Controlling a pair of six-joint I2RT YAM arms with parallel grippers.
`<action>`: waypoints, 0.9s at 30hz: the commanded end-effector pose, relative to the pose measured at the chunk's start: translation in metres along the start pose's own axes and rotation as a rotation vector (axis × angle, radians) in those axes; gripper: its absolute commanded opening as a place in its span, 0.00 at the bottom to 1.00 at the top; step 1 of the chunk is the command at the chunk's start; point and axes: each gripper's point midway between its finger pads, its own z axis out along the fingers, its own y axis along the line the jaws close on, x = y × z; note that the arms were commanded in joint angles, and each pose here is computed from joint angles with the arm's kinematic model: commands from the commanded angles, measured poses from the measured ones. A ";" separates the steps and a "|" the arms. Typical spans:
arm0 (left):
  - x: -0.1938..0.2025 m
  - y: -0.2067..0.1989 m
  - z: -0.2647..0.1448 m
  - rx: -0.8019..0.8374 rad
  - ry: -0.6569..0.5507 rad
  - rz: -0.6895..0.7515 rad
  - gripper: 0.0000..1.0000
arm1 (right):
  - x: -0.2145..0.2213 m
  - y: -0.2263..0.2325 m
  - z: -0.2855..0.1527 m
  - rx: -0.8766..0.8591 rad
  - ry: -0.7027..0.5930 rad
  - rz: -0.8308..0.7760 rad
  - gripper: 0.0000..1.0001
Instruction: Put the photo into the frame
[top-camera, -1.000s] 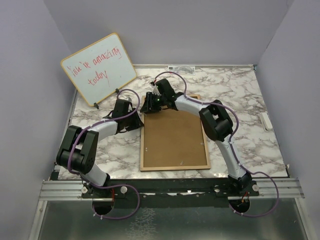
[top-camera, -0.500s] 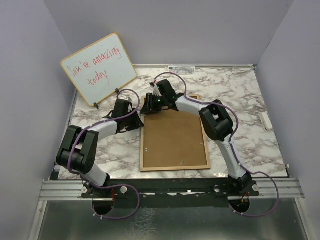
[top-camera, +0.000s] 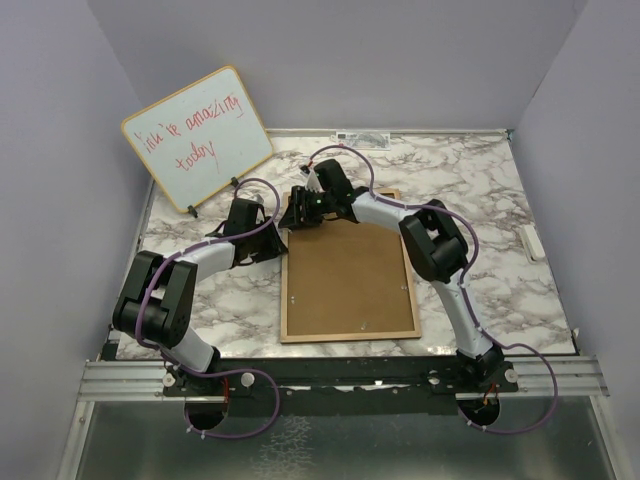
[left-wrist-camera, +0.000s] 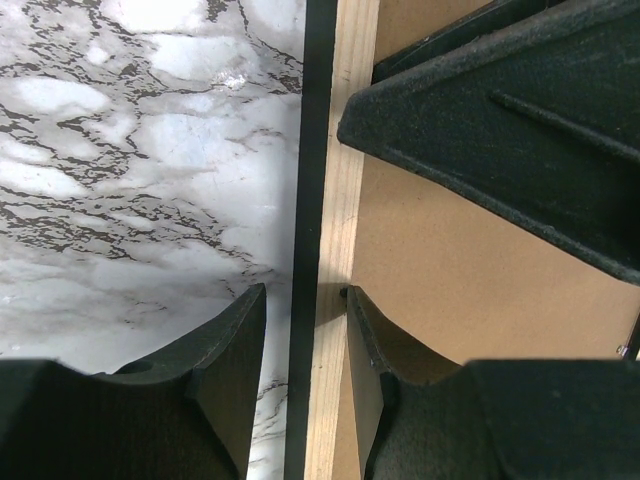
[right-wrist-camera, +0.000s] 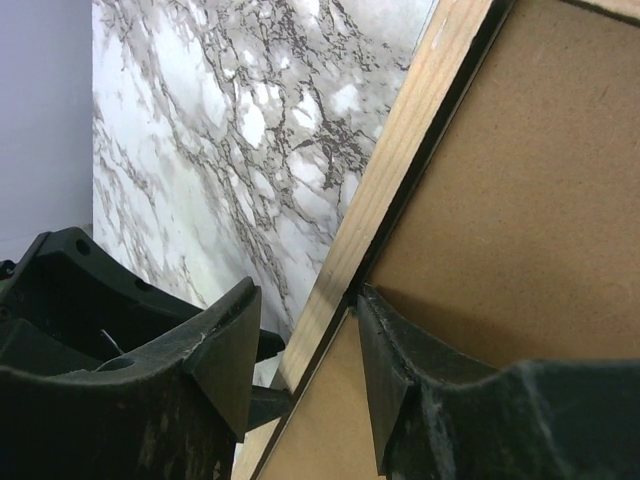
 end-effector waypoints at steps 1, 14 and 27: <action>0.010 0.009 -0.001 -0.038 0.036 -0.003 0.39 | -0.007 0.002 -0.014 0.048 -0.004 0.034 0.49; 0.009 0.009 0.001 -0.039 0.042 0.006 0.39 | 0.021 -0.006 -0.004 0.001 0.130 0.032 0.41; 0.008 0.008 0.002 -0.036 0.046 0.012 0.39 | -0.004 -0.016 -0.012 0.117 0.010 -0.035 0.41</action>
